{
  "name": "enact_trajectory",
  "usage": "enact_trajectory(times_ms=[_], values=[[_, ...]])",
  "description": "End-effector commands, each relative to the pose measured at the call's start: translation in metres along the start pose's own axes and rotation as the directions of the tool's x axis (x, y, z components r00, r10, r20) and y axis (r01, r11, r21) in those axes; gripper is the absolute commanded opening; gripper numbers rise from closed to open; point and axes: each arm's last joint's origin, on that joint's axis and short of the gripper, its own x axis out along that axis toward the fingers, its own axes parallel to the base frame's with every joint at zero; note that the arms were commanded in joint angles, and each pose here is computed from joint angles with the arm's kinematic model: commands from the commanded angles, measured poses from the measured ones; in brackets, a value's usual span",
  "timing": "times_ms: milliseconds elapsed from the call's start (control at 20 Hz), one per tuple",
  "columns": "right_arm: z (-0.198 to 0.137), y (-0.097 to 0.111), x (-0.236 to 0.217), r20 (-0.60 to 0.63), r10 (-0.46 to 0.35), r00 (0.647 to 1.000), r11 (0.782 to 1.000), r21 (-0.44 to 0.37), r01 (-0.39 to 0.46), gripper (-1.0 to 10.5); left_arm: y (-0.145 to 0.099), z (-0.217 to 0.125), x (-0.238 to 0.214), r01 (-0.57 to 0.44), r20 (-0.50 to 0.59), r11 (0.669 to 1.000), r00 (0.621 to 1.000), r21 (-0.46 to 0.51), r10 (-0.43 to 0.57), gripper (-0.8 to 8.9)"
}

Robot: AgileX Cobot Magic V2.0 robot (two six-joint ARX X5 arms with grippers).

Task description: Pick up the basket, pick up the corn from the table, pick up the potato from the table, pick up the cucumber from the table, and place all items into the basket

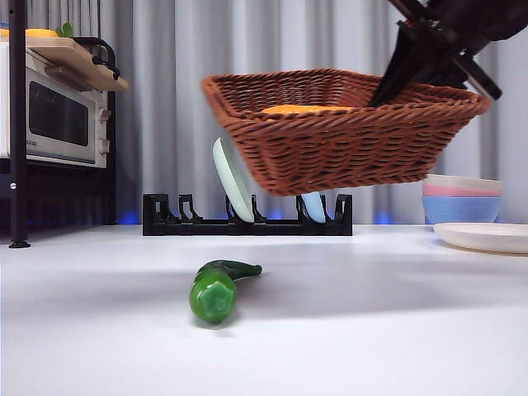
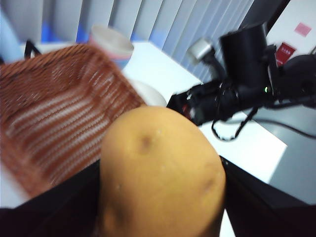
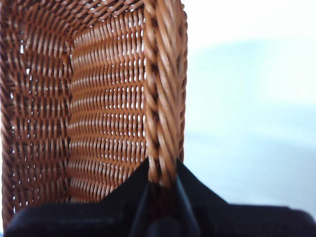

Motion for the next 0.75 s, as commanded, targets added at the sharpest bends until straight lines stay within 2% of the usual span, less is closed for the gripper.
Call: enact_trajectory(times_ms=[50, 200, 450, 550, 600, 650, 700, 750], values=[[-0.001, 0.009, 0.006, -0.008, 0.035, 0.999, 0.999, -0.004, -0.035, -0.2, -0.002, -0.016, 0.026, -0.097, -0.059, 0.995, 0.994, 0.01, 0.097, -0.08], [-0.004, 0.018, 0.011, -0.025, 0.057, 0.998, 0.998, -0.024, -0.058, -0.2, -0.001, -0.021, 0.052, -0.19, -0.102, 0.975, 0.974, 0.113, 0.202, -0.08], [-0.005, 0.022, 0.013, -0.033, 0.068, 0.997, 0.997, -0.026, -0.069, -0.2, 0.006, -0.03, 0.086, -0.206, -0.264, 0.95, 0.927, 0.233, 0.266, -0.08], [-0.005, 0.022, 0.013, -0.033, 0.068, 0.997, 0.997, -0.022, -0.069, -0.2, 0.009, -0.038, 0.093, -0.207, -0.307, 0.948, 0.91, 0.243, 0.277, 0.4], [-0.005, 0.022, 0.013, -0.033, 0.068, 0.997, 0.997, -0.02, -0.069, -0.2, 0.011, -0.041, 0.095, -0.211, -0.327, 0.946, 0.901, 0.246, 0.286, 1.92], [-0.005, 0.022, 0.013, -0.033, 0.068, 0.997, 0.997, -0.018, -0.069, -0.2, 0.012, -0.043, 0.095, -0.217, -0.343, 0.944, 0.892, 0.248, 0.295, 3.94], [-0.005, 0.022, 0.013, -0.033, 0.068, 0.997, 0.997, -0.018, -0.069, -0.2, 0.012, -0.044, 0.095, -0.221, -0.352, 0.943, 0.887, 0.25, 0.301, 5.07], [-0.005, 0.022, 0.013, -0.033, 0.068, 0.997, 0.997, -0.018, -0.069, -0.2, 0.012, -0.044, 0.095, -0.223, -0.354, 0.942, 0.884, 0.251, 0.304, 5.07]])
